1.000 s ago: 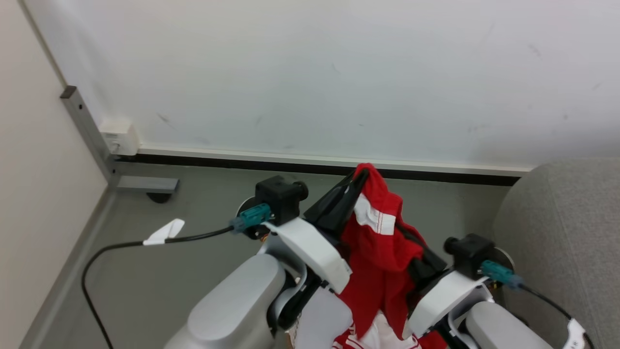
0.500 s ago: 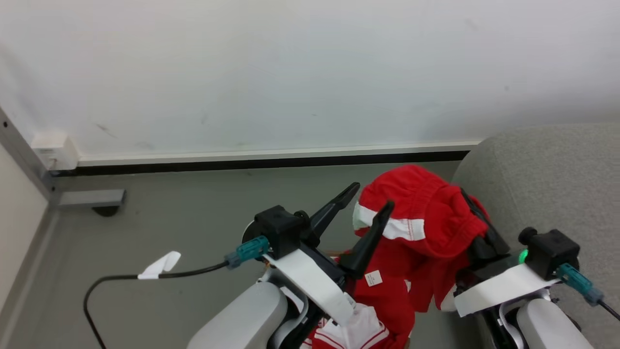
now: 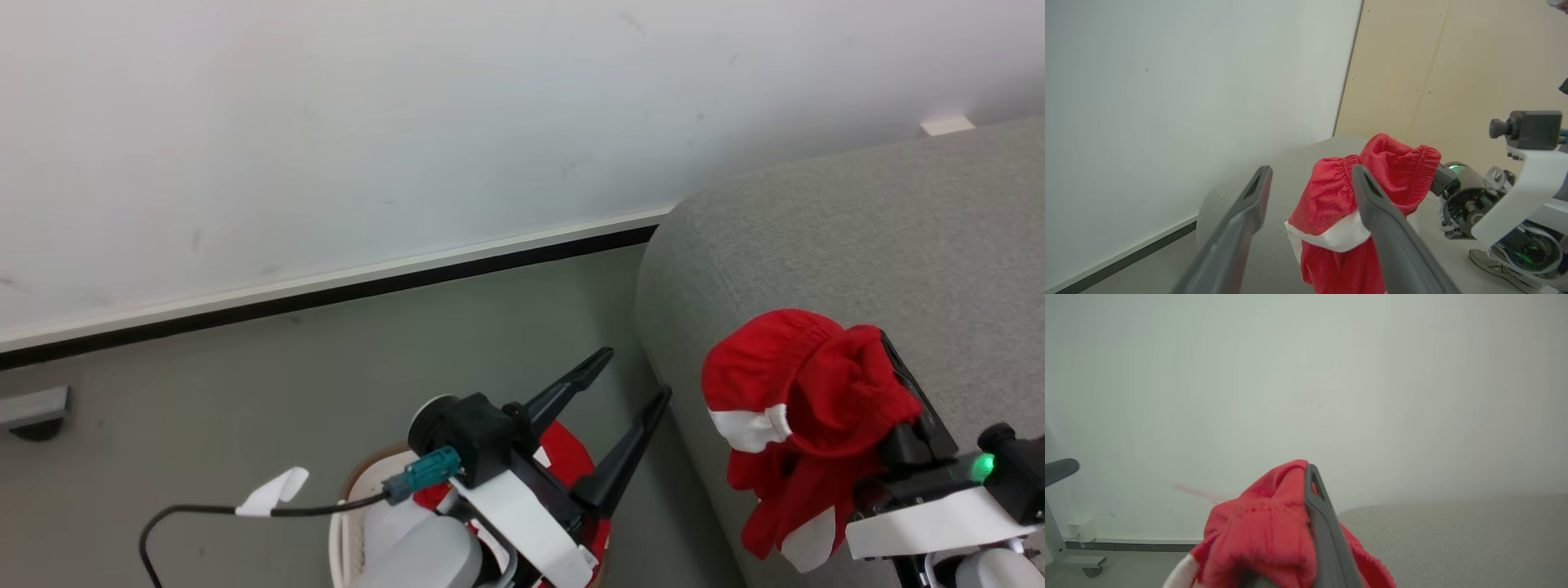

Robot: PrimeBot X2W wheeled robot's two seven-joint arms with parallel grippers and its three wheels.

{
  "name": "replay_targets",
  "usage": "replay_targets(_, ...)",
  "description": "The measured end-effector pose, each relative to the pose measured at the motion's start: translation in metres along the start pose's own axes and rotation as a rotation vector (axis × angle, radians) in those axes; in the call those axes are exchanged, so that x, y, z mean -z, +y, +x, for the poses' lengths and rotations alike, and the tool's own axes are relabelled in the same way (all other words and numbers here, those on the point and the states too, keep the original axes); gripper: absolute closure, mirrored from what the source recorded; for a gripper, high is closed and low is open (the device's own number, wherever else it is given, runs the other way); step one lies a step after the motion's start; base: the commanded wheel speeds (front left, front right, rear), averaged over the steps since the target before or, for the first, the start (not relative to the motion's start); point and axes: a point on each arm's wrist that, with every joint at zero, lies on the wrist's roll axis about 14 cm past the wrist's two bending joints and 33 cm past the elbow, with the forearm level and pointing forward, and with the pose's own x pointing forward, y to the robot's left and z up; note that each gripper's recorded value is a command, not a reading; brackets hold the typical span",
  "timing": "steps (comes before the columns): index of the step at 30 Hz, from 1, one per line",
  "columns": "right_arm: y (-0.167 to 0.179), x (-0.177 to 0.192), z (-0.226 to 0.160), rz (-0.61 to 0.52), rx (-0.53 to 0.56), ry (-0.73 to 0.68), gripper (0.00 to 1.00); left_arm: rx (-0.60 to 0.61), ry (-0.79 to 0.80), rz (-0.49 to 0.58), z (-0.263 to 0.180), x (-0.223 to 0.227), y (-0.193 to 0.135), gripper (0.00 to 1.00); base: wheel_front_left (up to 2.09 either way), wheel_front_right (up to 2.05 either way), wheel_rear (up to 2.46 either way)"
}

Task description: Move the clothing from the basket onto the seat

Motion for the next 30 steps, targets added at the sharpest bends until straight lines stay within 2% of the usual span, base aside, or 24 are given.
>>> replay_targets(8, -0.040, -0.002, -0.045, 0.002, 0.166, 0.007, 1.00, 0.088, 0.049, 0.017, 0.011, 0.023, -0.025, 0.00, 0.00, 0.00, 0.00)
replay_targets(17, -0.053, -0.006, -0.053, -0.040, 0.196, 0.014, 1.00, 0.111, 0.080, 0.001, 0.017, 0.040, -0.030, 0.00, 0.00, 0.00, 0.00)
replay_targets(20, -0.049, -0.007, -0.044, -0.060, 0.165, 0.015, 1.00, 0.107, 0.086, -0.008, 0.016, 0.044, -0.027, 0.00, 0.00, 0.00, 0.00)
replay_targets(24, -0.053, -0.028, -0.010, -0.125, 0.115, -0.033, 1.00, 0.118, 0.108, -0.012, 0.015, 0.055, -0.020, 0.00, 0.00, 0.00, 0.00)
replay_targets(30, -0.075, -0.045, 0.048, -0.233, 0.089, -0.062, 1.00, 0.109, 0.128, -0.002, 0.011, 0.070, 0.016, 0.00, 0.00, 0.00, 0.00)
